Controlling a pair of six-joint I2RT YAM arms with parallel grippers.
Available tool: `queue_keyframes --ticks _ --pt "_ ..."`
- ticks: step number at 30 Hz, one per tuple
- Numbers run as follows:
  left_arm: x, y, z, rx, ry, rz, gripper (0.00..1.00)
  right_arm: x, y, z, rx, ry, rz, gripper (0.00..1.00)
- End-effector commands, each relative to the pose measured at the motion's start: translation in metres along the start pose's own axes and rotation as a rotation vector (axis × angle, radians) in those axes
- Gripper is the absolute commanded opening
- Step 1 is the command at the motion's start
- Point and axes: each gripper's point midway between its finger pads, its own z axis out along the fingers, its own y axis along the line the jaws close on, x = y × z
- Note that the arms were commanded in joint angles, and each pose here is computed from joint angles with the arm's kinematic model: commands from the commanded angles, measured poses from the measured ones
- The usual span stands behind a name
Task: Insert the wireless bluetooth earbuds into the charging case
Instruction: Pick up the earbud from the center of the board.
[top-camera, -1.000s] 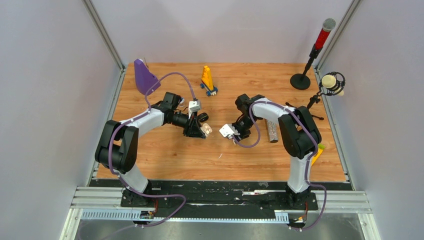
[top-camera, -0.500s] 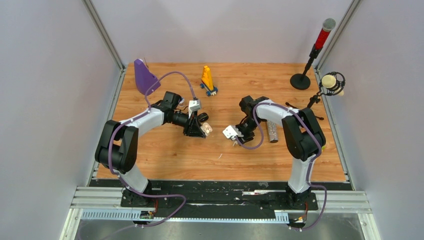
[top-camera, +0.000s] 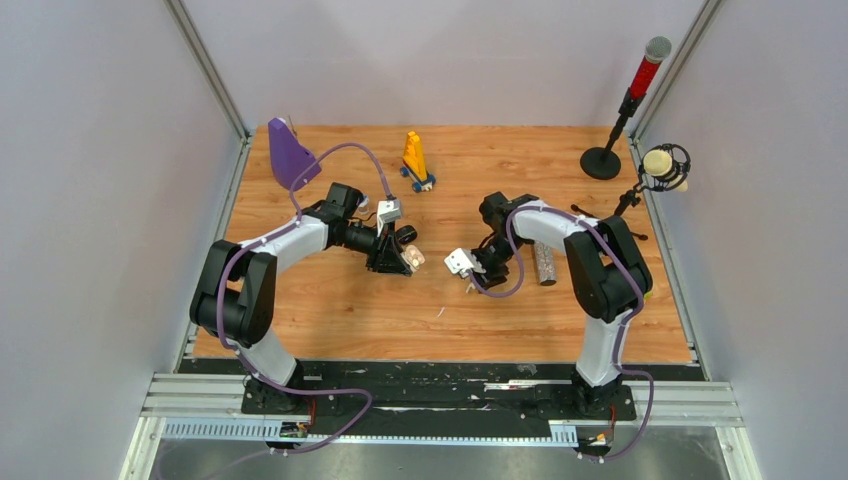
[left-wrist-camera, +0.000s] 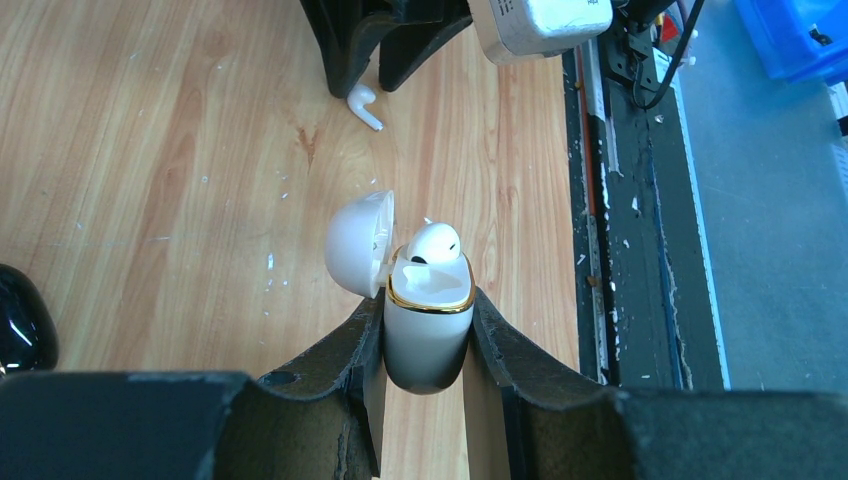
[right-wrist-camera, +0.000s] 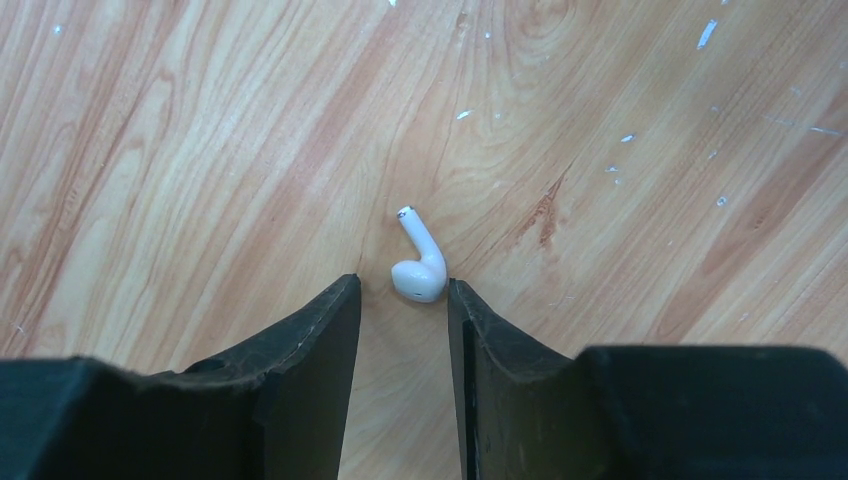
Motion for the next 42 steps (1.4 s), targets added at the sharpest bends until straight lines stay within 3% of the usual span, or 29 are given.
queue_keyframes --ticks 1,10,17,22,27,34,42 --pt "-0.015 0.0 -0.003 0.006 -0.023 0.05 0.0 -0.007 -0.004 -0.001 0.052 -0.035 0.004 0.39" --pt "-0.016 -0.001 -0.004 0.006 -0.024 0.053 0.0 -0.009 -0.008 0.001 0.095 -0.049 0.007 0.33" --pt "-0.017 -0.001 -0.004 0.007 -0.025 0.055 0.0 -0.008 -0.002 0.002 0.094 -0.047 0.021 0.37" --pt "-0.017 -0.001 -0.003 0.008 -0.026 0.056 0.0 -0.004 -0.003 0.003 0.101 -0.034 0.053 0.28" --pt "-0.016 -0.001 -0.004 0.009 -0.027 0.055 0.0 -0.006 -0.002 0.004 0.106 -0.041 0.049 0.26" --pt "-0.017 -0.001 -0.004 0.007 -0.026 0.058 0.0 -0.007 -0.013 -0.003 0.155 -0.024 0.063 0.12" --pt "-0.017 -0.001 -0.004 0.006 -0.028 0.059 0.0 -0.018 -0.019 -0.019 0.213 -0.021 0.038 0.14"
